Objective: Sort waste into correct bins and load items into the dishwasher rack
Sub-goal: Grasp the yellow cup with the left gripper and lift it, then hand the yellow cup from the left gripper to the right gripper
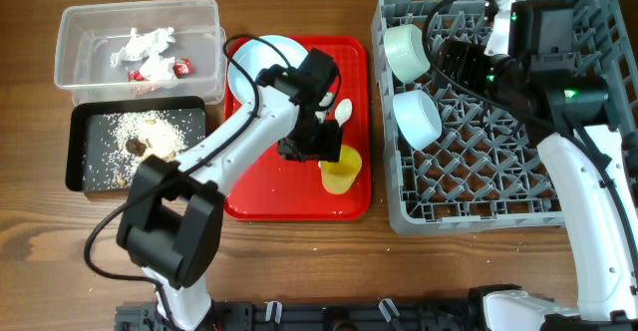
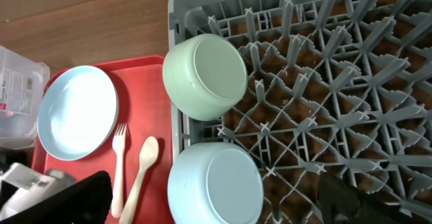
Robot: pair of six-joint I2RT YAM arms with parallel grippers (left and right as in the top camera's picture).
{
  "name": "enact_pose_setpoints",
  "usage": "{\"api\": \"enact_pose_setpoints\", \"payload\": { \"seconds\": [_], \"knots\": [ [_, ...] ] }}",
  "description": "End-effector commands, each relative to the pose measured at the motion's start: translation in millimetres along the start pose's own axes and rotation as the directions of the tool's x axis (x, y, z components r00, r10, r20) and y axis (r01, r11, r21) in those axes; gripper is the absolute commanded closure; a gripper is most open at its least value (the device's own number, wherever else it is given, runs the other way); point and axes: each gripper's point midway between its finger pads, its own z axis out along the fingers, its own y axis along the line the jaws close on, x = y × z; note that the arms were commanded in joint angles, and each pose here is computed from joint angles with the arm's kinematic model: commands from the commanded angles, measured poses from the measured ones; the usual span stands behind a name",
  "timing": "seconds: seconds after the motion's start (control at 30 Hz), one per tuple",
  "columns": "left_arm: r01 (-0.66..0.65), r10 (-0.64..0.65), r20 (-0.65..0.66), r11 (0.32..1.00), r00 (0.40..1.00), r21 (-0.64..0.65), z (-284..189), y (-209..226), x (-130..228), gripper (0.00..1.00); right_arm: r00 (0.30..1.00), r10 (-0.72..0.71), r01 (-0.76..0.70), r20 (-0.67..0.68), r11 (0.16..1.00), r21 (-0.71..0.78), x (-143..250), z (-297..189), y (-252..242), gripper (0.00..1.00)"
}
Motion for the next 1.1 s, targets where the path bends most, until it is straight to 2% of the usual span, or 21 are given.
{"api": "enact_pose_setpoints", "payload": {
  "seconds": [0.0,0.13,0.2,0.4,0.53,0.63,0.73,0.8,1.0,1.07],
  "knots": [
    [0.019,-0.021,-0.043,0.999,0.999,-0.032,10.2,6.6,7.0,0.51,1.000,-0.006,0.006,0.005,1.000,-0.016,-1.0,-3.1,2.4,0.02],
    [0.021,-0.023,-0.052,0.999,0.998,-0.036,12.5,7.6,8.0,0.72,1.000,-0.006,0.006,0.005,1.000,-0.016,-1.0,-3.1,2.4,0.02],
    [0.022,-0.024,-0.051,0.999,0.998,-0.036,12.5,7.7,7.8,0.96,1.000,-0.005,0.005,0.004,1.000,-0.016,-0.8,-3.1,2.4,0.02],
    [0.027,-0.028,-0.049,0.999,0.998,-0.023,9.4,6.9,7.5,0.96,1.000,-0.005,0.005,-0.008,0.997,-0.072,1.2,-3.6,12.1,0.02],
    [0.088,-0.083,-0.033,0.980,0.996,0.176,-24.1,-3.4,0.1,0.96,1.000,-0.012,0.010,-0.013,0.979,-0.202,0.6,-6.7,34.8,0.02],
    [0.129,-0.141,0.011,0.931,0.990,0.341,-56.7,0.4,-17.1,0.96,1.000,-0.025,0.018,-0.015,0.938,-0.347,-0.4,-14.0,60.3,0.02],
    [0.132,-0.169,0.028,0.850,0.985,0.511,-82.4,2.4,-32.9,0.96,0.999,-0.047,0.035,-0.014,0.885,-0.464,0.2,-20.5,83.7,0.02],
    [0.061,-0.135,0.066,0.761,0.989,0.645,-105.2,-1.4,-42.2,0.96,0.996,-0.082,0.056,-0.024,0.842,-0.536,7.2,-21.2,104.8,0.02],
    [-0.027,-0.149,0.130,0.551,0.980,0.834,-156.6,6.6,-59.1,0.96,0.972,-0.224,0.091,-0.072,0.642,-0.761,38.5,-15.1,179.9,0.02],
    [-0.060,-0.145,0.145,0.474,0.979,0.878,-174.0,9.1,-60.0,0.96,0.967,-0.244,0.086,-0.079,0.600,-0.795,42.6,-7.5,190.8,0.02]
  ]
}}
